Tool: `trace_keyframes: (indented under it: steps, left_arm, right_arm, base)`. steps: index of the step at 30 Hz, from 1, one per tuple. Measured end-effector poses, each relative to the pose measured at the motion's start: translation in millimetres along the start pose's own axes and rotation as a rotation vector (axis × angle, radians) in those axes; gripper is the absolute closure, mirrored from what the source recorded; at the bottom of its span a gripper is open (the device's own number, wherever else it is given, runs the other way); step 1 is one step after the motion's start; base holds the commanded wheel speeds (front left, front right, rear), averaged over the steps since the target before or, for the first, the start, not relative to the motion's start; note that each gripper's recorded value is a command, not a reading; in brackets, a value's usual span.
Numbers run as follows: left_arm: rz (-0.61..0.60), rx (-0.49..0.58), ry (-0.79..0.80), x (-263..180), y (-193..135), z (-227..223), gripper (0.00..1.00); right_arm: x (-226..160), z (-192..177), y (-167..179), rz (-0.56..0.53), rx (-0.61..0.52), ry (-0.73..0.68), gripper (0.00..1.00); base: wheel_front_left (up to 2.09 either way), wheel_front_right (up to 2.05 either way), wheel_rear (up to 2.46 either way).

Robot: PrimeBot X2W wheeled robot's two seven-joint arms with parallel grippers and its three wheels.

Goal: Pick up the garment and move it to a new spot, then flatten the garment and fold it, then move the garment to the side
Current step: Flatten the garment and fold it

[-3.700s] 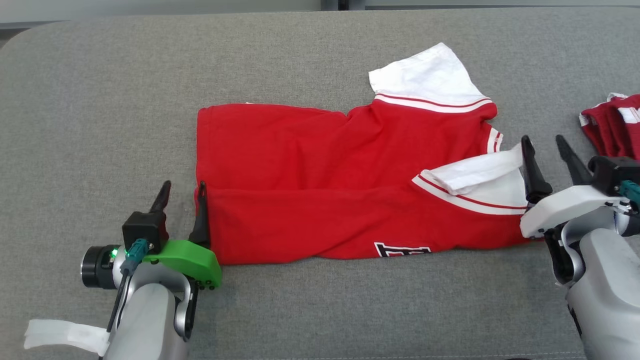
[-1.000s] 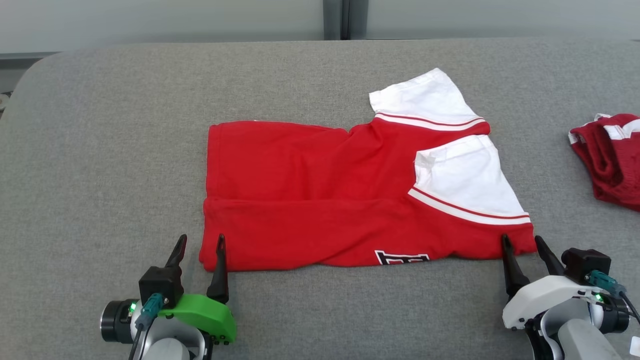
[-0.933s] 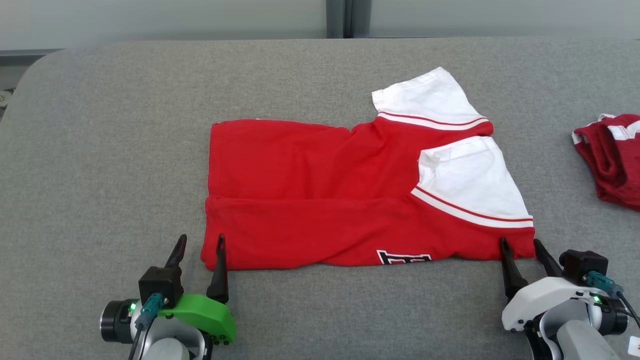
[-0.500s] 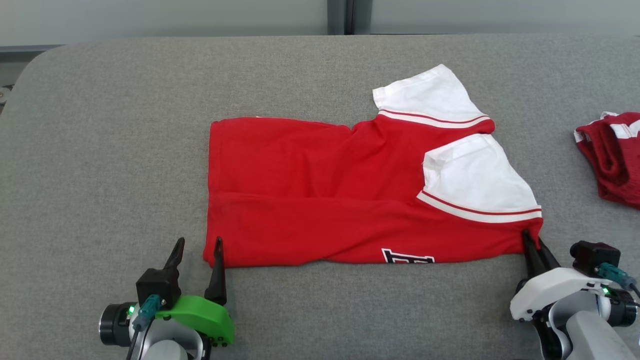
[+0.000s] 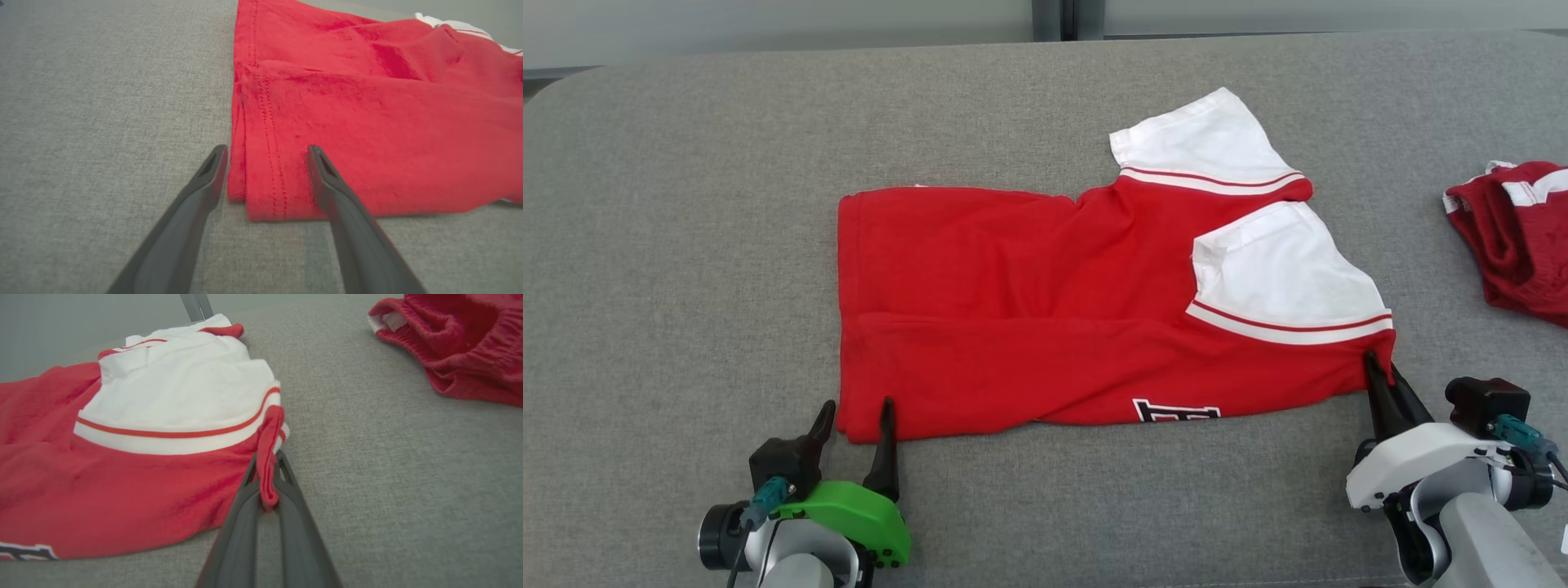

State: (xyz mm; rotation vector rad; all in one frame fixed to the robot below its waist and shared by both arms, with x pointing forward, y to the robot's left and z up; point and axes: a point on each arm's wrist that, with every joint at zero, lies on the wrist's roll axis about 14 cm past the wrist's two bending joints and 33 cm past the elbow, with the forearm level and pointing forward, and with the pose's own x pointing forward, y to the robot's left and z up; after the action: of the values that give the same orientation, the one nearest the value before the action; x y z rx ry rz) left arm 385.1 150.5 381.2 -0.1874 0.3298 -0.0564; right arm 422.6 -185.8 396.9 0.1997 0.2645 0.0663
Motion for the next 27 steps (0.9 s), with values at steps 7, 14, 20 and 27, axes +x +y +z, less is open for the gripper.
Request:
trace_keyframes:
  steps: [7,14,20,27]
  left_arm:
    - [0.025,0.003,0.051,2,2,-14,0.37]
    - [0.000,-0.002,0.072,1,-3,-20,1.00]
    - [0.009,-0.005,0.051,-5,0,-14,1.00]
    - [0.044,-0.004,0.065,-30,10,-24,1.00]
  right_arm:
    - [-1,6,-3,-0.001,-0.009,-0.017,1.00]
    - [-2,9,-2,0.000,-0.006,-0.026,1.00]
    - [-8,10,1,0.003,0.000,-0.030,1.00]
    - [-28,4,3,-0.001,0.012,-0.020,1.00]
  base:
    - [0.00,0.00,0.00]
    - [0.00,0.00,0.00]
    - [0.00,0.00,0.00]
    - [0.00,0.00,0.00]
